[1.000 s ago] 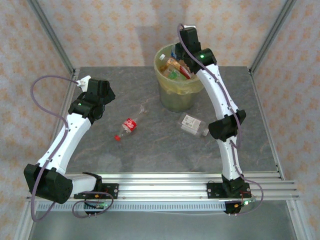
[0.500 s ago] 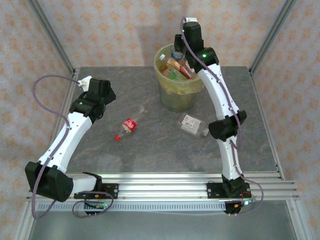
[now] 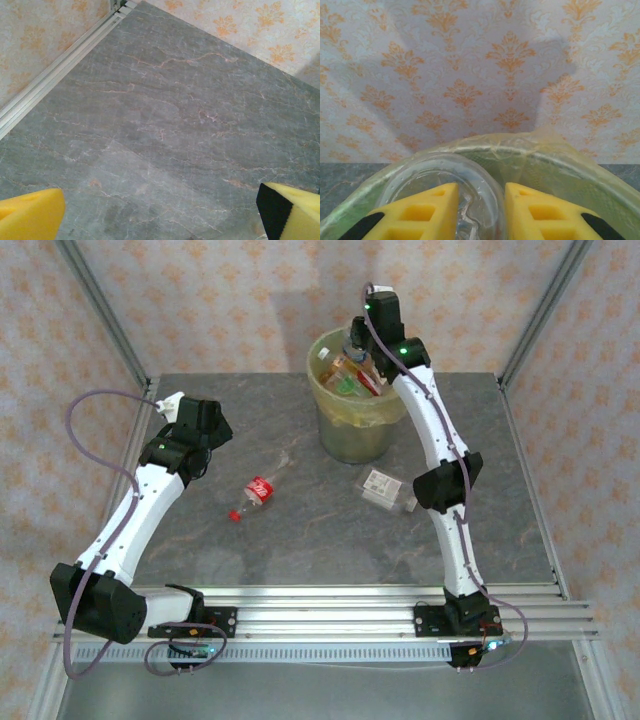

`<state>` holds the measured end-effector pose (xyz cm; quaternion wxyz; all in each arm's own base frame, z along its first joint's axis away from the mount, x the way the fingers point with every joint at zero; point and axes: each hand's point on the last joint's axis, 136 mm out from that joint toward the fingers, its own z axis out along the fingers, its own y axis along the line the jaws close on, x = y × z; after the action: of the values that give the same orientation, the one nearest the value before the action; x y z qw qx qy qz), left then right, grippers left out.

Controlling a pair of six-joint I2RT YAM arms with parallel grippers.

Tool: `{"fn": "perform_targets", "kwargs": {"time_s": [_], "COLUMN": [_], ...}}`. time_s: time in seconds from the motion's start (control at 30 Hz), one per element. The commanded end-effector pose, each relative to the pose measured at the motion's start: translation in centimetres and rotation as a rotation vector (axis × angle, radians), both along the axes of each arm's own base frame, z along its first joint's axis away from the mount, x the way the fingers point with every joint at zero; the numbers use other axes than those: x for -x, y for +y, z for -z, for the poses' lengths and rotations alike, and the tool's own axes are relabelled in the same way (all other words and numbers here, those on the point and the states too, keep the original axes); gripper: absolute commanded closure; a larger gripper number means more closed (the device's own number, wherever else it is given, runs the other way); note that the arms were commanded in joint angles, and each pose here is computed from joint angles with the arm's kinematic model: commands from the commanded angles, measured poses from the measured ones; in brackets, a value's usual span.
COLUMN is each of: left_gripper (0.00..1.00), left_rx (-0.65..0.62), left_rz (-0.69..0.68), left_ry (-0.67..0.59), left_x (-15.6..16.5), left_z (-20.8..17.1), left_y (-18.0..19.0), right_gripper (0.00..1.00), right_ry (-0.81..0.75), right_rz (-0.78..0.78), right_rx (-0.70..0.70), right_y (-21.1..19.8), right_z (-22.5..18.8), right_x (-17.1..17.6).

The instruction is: Put the plastic bottles in the bin

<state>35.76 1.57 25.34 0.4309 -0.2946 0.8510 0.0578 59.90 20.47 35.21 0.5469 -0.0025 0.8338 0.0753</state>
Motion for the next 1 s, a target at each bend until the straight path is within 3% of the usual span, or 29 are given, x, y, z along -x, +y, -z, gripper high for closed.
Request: {"fn": "perform_targets", "kwargs": {"time_s": [0.0, 0.47, 0.57, 0.77, 0.97], "left_gripper": [0.0, 0.0, 0.0, 0.0, 0.0], "left_rx": [-0.009, 0.0, 0.001, 0.006, 0.016], "left_rz": [-0.006, 0.001, 0.0, 0.0, 0.008], "left_ry": [-0.005, -0.012, -0.017, -0.031, -0.043], "left_x": [0.0, 0.7, 0.8, 0.9, 0.8], "left_z": [-0.9, -0.9, -1.0, -1.3, -1.6], "left_y": [0.4, 0.4, 0.4, 0.4, 0.2], "right_gripper": [0.72, 0.79, 0.77, 0.58, 0.52], "right_ry": [0.107, 0.223, 0.188, 0.004, -0.091], "right_rz": [0.011, 0.208, 0.17, 0.108, 0.052], "right_rx": [0.047, 0.188, 0.139, 0.025, -0.061], "right_y": [-0.3, -4.7, -4.1, -3.2, -3.2], "right_z": [3.7, 6.8, 4.8, -3.1, -9.2], "right_x": [0.2, 1.6, 1.9, 2.8, 5.7]}}
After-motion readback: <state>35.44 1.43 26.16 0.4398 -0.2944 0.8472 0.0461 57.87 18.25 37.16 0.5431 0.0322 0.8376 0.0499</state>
